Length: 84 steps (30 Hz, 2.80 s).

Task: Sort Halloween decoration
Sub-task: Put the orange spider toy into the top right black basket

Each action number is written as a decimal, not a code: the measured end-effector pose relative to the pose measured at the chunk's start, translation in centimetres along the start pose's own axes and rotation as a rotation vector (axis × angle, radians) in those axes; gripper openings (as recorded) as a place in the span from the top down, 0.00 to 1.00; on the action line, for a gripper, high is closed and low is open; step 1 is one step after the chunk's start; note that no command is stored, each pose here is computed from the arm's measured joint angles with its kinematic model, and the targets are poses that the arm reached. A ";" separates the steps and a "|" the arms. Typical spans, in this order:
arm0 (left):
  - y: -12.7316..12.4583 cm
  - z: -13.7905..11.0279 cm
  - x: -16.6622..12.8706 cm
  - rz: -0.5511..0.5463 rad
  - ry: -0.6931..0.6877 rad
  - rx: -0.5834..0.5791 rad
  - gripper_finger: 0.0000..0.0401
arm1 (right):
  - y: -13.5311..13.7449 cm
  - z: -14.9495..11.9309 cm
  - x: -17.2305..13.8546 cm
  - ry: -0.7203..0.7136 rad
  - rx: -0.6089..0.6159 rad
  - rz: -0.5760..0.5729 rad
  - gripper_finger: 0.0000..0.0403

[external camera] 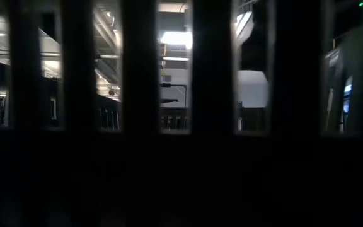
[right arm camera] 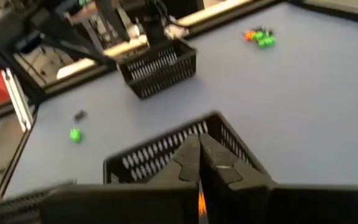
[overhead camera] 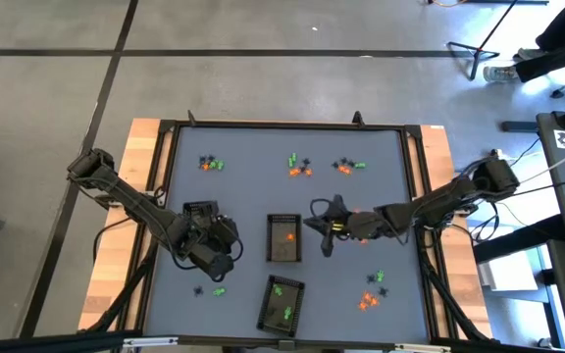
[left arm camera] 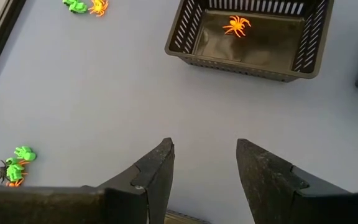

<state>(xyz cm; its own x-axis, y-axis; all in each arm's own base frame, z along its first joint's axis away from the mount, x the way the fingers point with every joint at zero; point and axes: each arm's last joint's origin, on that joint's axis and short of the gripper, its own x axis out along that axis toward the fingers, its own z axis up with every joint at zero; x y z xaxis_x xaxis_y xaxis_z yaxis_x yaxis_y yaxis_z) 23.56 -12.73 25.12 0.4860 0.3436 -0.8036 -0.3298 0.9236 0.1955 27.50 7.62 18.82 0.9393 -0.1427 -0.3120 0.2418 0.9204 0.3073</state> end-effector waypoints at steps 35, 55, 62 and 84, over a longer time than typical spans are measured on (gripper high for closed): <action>-0.3 -0.1 -0.2 -0.029 0.004 0.003 0.59 | 3.4 -0.7 -1.7 0.319 -0.329 -0.471 0.58; -0.3 0.0 -0.2 -0.026 -0.005 -0.001 0.59 | 0.2 -4.0 -5.3 0.412 -0.234 -0.452 0.58; -0.3 0.0 -0.2 -0.026 -0.005 -0.001 0.59 | -2.6 -4.4 -8.1 0.293 -0.157 -0.358 0.58; -0.3 0.0 -0.2 -0.003 -0.030 -0.003 0.59 | -9.4 -7.5 -8.3 0.421 0.130 -0.567 0.58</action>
<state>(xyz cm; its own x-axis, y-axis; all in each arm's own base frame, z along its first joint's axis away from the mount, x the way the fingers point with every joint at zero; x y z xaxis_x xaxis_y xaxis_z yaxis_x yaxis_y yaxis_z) 23.61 -13.03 25.21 0.5109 0.3456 -0.7871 -0.3304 0.9242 0.1914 15.66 2.87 11.80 0.4930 -0.4094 -0.7677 0.7165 0.6916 0.0913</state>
